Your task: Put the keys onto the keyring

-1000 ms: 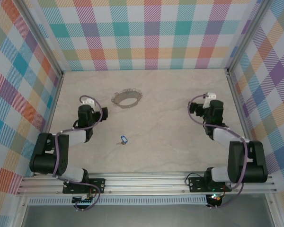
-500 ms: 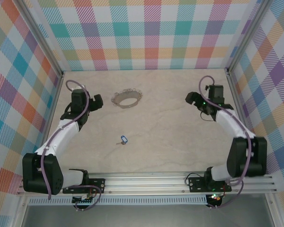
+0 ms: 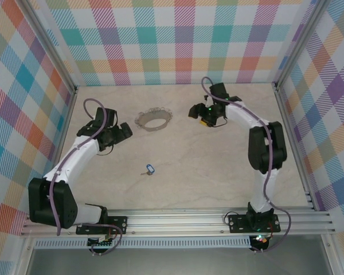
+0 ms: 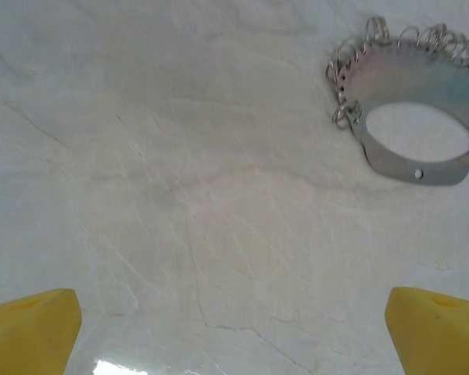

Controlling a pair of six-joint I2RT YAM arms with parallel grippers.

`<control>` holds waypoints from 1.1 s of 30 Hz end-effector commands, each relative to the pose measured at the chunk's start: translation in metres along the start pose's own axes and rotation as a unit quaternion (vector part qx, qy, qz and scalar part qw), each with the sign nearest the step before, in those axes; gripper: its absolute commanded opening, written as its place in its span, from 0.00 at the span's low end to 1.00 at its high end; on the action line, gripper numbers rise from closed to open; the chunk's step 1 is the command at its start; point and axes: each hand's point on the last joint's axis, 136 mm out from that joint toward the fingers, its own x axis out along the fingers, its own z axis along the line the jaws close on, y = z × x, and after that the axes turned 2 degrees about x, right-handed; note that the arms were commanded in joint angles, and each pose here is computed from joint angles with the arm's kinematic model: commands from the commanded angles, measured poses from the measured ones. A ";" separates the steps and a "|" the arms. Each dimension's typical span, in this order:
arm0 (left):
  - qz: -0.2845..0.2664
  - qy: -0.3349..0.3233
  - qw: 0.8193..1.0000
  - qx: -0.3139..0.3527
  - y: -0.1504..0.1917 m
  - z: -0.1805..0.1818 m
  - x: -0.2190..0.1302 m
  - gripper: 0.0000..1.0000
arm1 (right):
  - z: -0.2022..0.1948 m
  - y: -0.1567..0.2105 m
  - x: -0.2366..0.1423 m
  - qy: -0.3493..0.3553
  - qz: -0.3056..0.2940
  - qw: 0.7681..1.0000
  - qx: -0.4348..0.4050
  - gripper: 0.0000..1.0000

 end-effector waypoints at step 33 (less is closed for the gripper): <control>0.075 0.018 0.996 -0.038 0.005 -0.037 0.011 1.00 | 0.068 -0.020 0.138 0.005 0.009 0.985 -0.174 0.39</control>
